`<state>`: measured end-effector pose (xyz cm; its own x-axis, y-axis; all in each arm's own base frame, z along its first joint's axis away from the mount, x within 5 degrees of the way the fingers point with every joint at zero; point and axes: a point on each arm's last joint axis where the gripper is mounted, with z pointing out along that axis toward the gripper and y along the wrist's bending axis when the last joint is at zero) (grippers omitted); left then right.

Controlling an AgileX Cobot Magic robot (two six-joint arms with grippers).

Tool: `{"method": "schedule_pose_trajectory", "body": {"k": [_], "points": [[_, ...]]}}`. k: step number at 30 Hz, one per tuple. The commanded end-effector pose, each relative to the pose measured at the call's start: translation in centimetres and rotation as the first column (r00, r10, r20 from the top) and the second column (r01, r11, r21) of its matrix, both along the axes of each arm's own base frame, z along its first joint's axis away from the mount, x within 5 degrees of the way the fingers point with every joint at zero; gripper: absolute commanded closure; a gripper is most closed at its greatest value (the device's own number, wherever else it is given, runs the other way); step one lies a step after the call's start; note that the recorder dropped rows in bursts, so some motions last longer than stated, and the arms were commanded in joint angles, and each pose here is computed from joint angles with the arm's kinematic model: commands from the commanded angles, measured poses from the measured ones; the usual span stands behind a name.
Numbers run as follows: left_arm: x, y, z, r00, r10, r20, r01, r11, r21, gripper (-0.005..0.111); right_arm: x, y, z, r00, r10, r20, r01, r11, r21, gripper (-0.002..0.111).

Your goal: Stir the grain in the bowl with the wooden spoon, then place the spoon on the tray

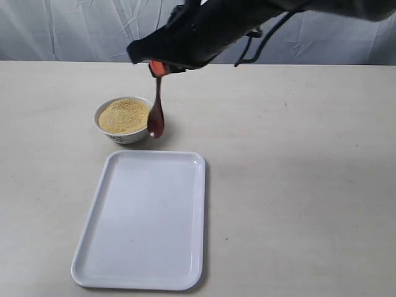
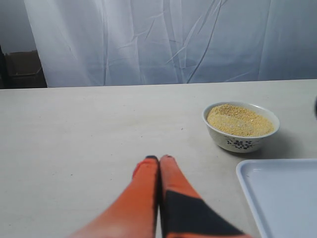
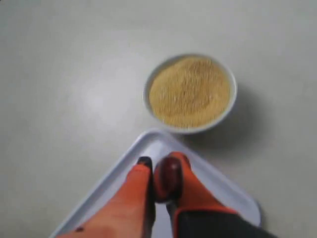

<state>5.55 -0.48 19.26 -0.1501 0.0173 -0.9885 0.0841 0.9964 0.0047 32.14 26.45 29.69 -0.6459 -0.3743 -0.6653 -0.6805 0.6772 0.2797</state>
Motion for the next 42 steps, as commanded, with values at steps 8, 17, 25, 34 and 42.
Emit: {"method": "schedule_pose_trajectory", "body": {"k": [8, 17, 25, 34, 42], "points": [[0.0, 0.0, 0.0, 1.0, -0.002, 0.008, 0.002, 1.0, 0.001, 0.107, -0.8, -3.2, -4.4, 0.829, 0.167, -0.534, -0.07, 0.978, 0.197, 0.109], [0.0, 0.0, 0.0, 1.0, -0.002, 0.008, 0.002, 1.0, 0.001, 0.107, -2.4, 0.4, -12.0, 0.768, 0.124, -0.628, -0.035, 0.988, 0.153, 0.109], [0.0, 0.0, 0.0, 1.0, -0.002, 0.008, 0.002, 1.0, 0.001, 0.107, -2.3, 2.1, -15.8, 0.751, 0.057, -0.658, 0.026, 0.993, 0.116, 0.109], [0.0, 0.0, 0.0, 1.0, -0.002, 0.008, 0.002, 1.0, 0.001, 0.107, -1.5, 0.6, -16.1, 0.755, -0.05, -0.654, 0.077, 0.997, 0.013, 0.054], [0.0, 0.0, 0.0, 1.0, -0.002, 0.008, 0.002, 1.0, 0.001, 0.107, 0.3, -6.3, -10.7, 0.785, -0.289, -0.547, 0.202, 0.956, -0.215, 0.055]]}}
